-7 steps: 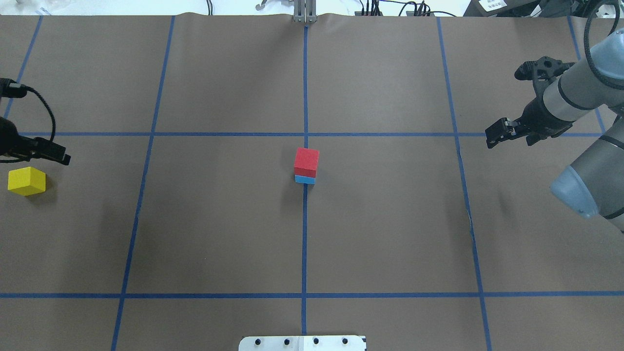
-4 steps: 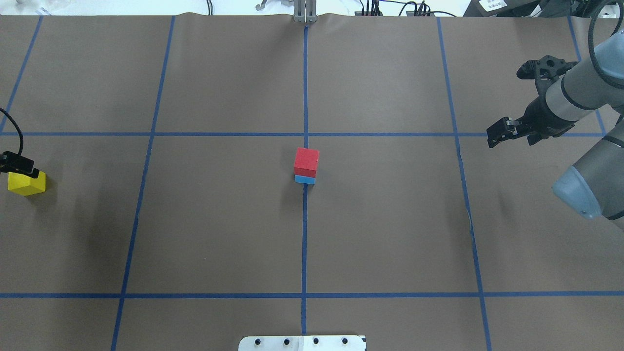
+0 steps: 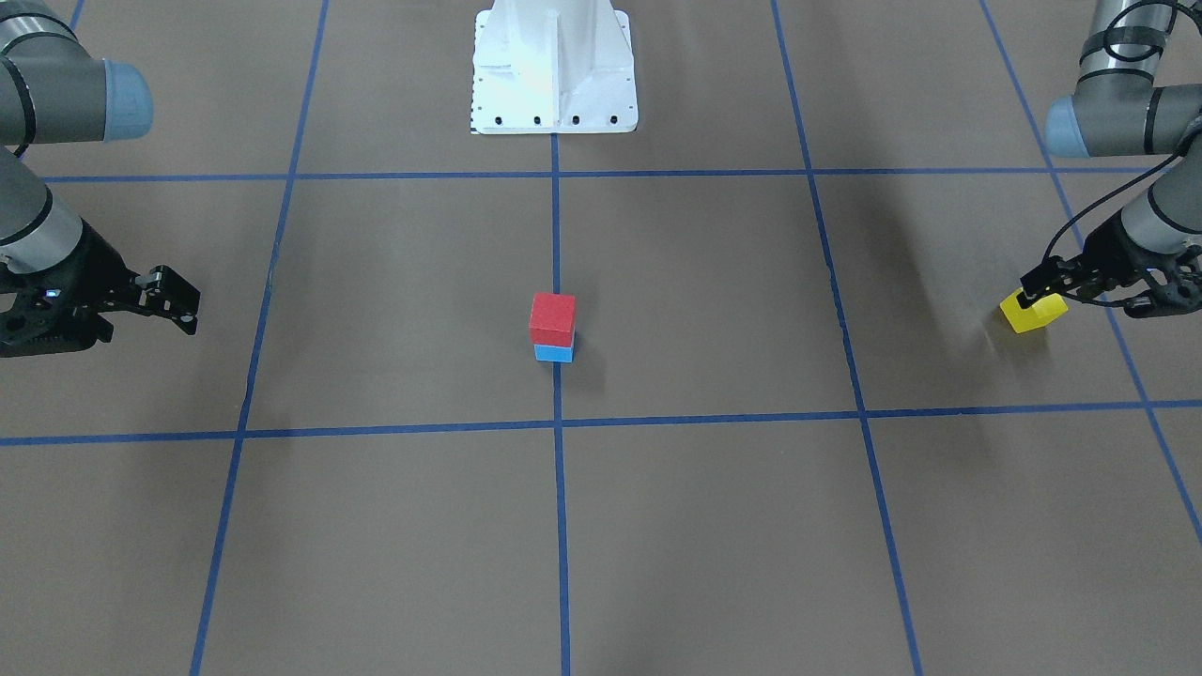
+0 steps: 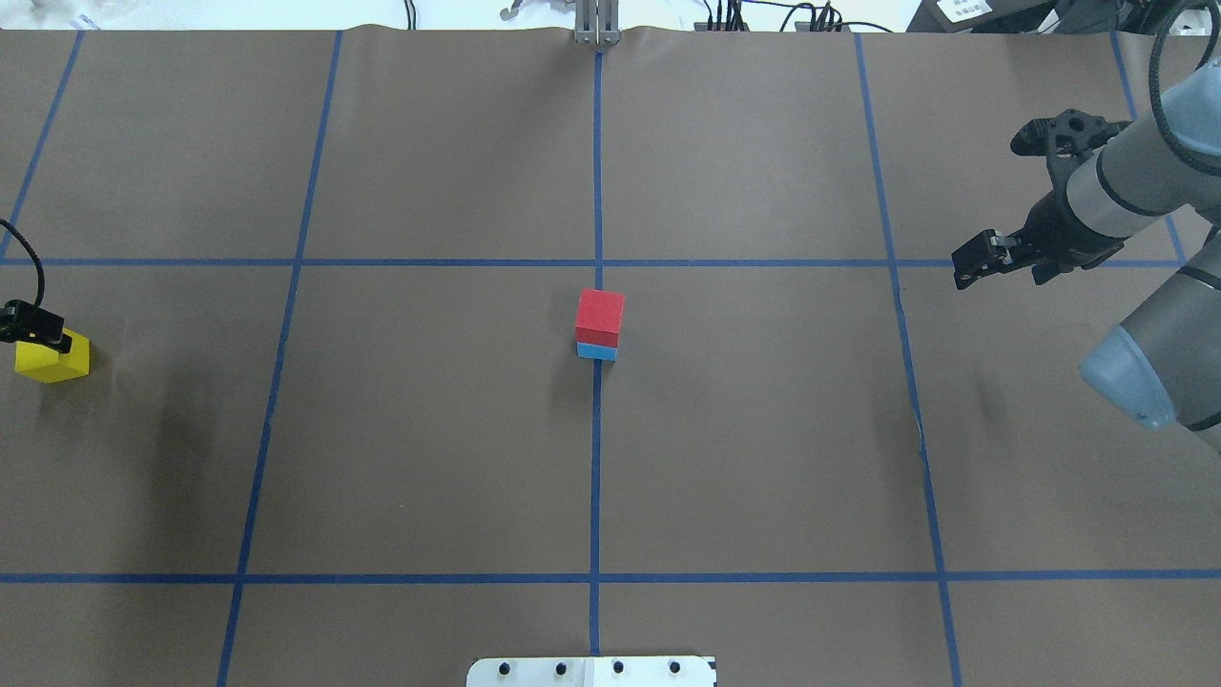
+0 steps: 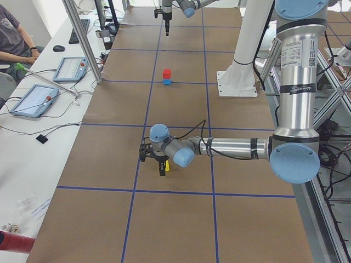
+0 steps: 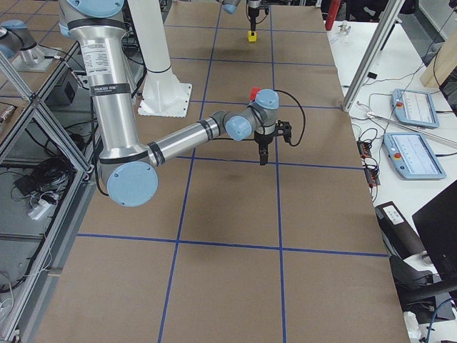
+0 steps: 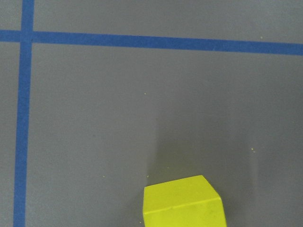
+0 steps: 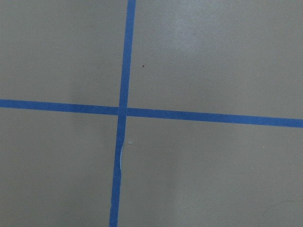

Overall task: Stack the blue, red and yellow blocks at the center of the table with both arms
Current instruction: 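Grasp the yellow cube with the left gripper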

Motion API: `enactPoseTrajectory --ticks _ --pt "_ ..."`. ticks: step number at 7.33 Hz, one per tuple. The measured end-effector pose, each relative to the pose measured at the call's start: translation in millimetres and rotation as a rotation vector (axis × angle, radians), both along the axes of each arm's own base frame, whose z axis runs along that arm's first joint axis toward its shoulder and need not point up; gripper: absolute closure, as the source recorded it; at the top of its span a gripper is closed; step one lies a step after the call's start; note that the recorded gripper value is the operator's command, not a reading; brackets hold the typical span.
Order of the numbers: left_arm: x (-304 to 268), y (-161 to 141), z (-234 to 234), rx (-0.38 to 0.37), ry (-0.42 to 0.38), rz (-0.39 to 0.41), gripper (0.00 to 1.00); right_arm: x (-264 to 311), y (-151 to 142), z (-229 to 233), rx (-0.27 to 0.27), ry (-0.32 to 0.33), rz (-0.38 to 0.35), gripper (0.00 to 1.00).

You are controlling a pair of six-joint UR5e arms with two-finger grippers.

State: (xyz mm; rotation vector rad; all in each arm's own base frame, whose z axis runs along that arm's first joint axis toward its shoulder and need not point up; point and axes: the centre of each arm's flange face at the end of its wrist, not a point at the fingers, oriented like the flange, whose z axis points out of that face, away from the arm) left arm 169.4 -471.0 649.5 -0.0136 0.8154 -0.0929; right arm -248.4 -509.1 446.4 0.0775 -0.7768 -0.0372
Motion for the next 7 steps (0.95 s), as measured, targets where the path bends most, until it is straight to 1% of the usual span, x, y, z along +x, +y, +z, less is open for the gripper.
enactPoseTrajectory --ticks 3,7 --pt "2 -2 5 -0.027 -0.003 -0.017 0.01 0 0 1 -0.001 0.001 0.0 0.0" --pt "10 -10 13 -0.043 -0.01 -0.013 0.01 0 0 2 -0.002 0.002 -0.001 0.0"
